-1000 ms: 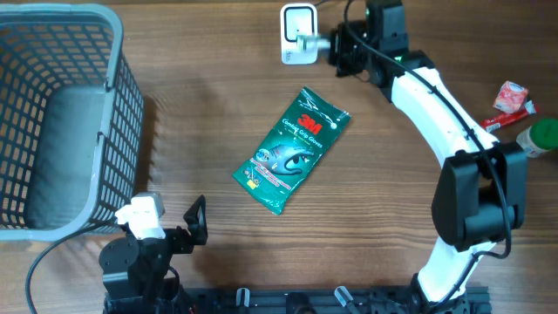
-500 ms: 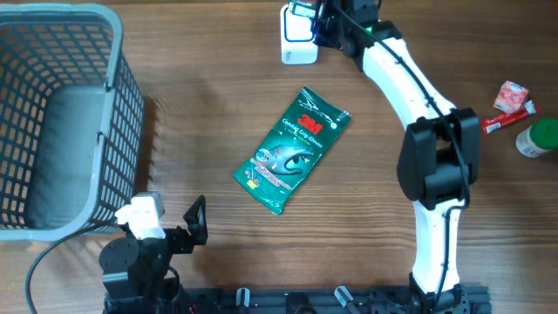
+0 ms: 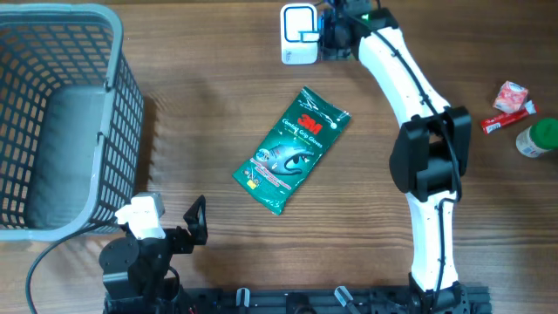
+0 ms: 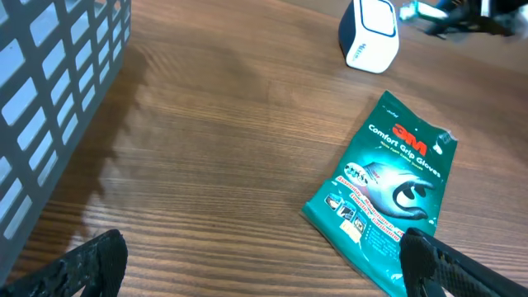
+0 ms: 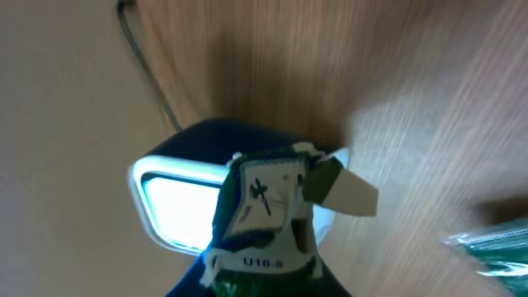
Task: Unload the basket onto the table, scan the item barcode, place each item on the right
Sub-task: 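Carry the Axe box to the right table edge and release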
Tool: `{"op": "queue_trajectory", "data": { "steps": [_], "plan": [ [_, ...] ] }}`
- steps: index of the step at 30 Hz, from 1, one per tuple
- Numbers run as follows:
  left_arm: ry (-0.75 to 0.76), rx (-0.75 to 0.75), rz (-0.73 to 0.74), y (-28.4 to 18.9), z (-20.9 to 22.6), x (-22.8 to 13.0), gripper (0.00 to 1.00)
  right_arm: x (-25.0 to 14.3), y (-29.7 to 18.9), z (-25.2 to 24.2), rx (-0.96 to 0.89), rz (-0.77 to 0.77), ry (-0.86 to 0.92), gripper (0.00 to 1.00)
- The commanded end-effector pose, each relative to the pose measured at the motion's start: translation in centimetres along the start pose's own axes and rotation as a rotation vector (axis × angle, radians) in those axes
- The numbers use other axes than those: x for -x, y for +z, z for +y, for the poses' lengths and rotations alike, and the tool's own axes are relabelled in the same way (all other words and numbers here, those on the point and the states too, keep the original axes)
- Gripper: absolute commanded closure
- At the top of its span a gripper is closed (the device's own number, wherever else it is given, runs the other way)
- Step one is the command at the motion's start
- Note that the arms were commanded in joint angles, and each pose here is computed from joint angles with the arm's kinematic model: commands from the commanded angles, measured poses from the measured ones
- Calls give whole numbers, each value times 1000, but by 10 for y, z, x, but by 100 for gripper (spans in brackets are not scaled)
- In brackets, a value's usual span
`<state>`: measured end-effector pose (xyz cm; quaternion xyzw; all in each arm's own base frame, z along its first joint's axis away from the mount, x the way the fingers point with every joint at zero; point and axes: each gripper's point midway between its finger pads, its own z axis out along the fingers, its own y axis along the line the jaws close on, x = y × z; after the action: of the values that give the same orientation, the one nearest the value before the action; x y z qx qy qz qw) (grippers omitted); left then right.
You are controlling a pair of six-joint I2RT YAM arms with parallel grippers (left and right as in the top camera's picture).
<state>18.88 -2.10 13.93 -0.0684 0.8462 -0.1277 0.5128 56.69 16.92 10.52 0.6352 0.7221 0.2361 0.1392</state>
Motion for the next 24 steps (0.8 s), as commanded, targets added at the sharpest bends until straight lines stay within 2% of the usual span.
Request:
{"op": "queue_trajectory", "data": {
  "steps": [1,4,6,9,12,14,15,17,18,21,23,24],
  "plan": [
    [0,-15,-2,0,-2,-1,0,72,-45,2,-68,-165,-242,95],
    [0,-15,-2,0,-2,-1,0,176,-57,-31,-261,-285,-443,95],
    [0,-15,-2,0,-2,-1,0,224,-62,-43,-321,-314,-516,95],
    [0,-15,-2,0,-2,-1,0,322,-67,-70,-387,-337,-614,94],
    [0,-15,-2,0,-2,-1,0,369,-61,-92,-414,-299,-710,82],
    [0,-15,-2,0,-2,-1,0,383,-64,-100,-429,-300,-709,81],
    [0,-15,-2,0,-2,-1,0,391,-67,-104,-429,-303,-692,75],
    [0,-15,-2,0,-2,-1,0,392,-74,-107,-422,-283,-681,28],
    [0,-15,-2,0,-2,-1,0,382,-78,-100,-387,-240,-712,0],
    [0,-15,-2,0,-2,-1,0,332,-107,-69,-235,-117,-736,0],
    [0,-15,-2,0,-2,-1,0,271,-119,-64,-122,100,-666,0],
    [0,-15,-2,0,-2,-1,0,227,-123,-71,-110,260,-619,0]
  ]
}}
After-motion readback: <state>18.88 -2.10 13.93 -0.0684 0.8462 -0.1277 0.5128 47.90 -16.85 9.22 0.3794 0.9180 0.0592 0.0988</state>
